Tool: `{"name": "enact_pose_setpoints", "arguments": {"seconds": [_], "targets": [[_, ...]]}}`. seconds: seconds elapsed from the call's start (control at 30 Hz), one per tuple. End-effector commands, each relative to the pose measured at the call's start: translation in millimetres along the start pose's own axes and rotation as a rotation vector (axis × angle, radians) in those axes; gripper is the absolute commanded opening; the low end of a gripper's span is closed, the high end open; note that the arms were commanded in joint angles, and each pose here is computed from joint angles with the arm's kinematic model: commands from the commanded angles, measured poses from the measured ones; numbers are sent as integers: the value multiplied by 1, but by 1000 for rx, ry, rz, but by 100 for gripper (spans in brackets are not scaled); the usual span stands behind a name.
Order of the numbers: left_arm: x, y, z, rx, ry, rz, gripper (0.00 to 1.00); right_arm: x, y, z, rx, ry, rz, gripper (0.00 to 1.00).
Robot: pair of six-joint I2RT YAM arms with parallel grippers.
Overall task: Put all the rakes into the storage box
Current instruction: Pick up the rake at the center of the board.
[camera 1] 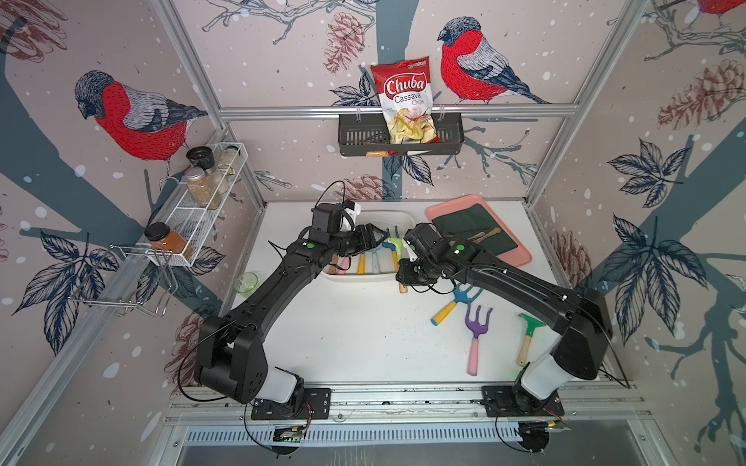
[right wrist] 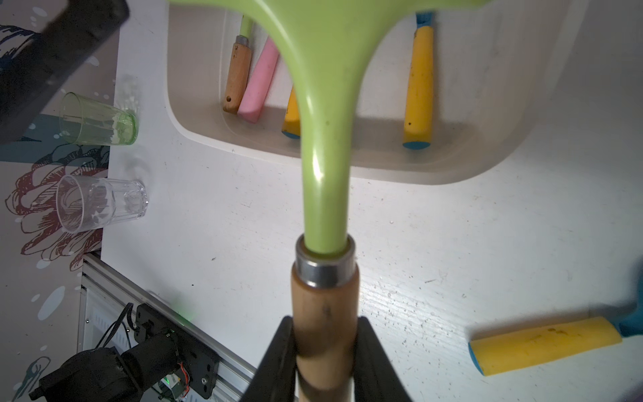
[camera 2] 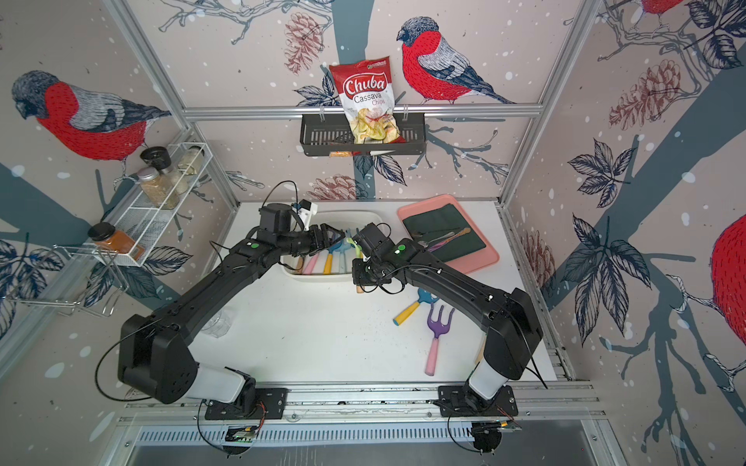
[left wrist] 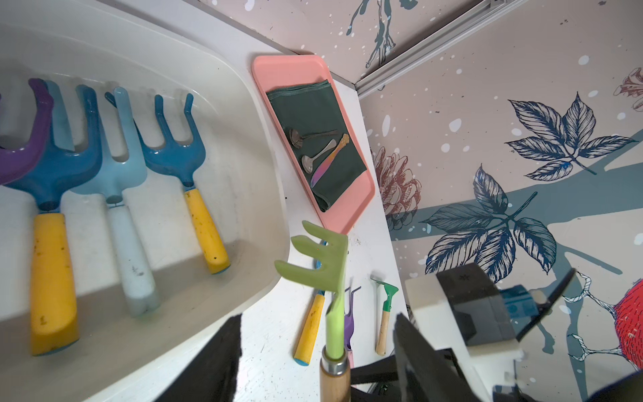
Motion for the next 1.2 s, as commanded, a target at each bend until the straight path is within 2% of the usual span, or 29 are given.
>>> {"name": "enact_pose_setpoints", "arguments": {"seconds": [0.0, 0.37, 0.77, 1.0, 1.17], "targets": [[-5, 0, -8, 46, -4, -27, 68, -7, -1, 11, -31, 35, -16, 17], [7, -13, -6, 61, 0, -8, 63, -8, -10, 26, -64, 56, 21, 17], [8, -21, 4, 36, -5, -5, 33, 0, -16, 43, -100, 75, 49, 17], [10, -24, 6, 32, -3, -4, 27, 1, -15, 49, -120, 81, 59, 17], [8, -23, 5, 33, -7, -10, 14, 3, -15, 47, -113, 75, 60, 17]]}}
Point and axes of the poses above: each gripper's point midway between its finger pads, its own y axis back along the fingers, its own z axis along the line the jaws close on, x = y × z, the point moved 1 cm from there along y, back along the fingers, and after that the axes turned 10 degrees about -y, right-handed, at the moved point
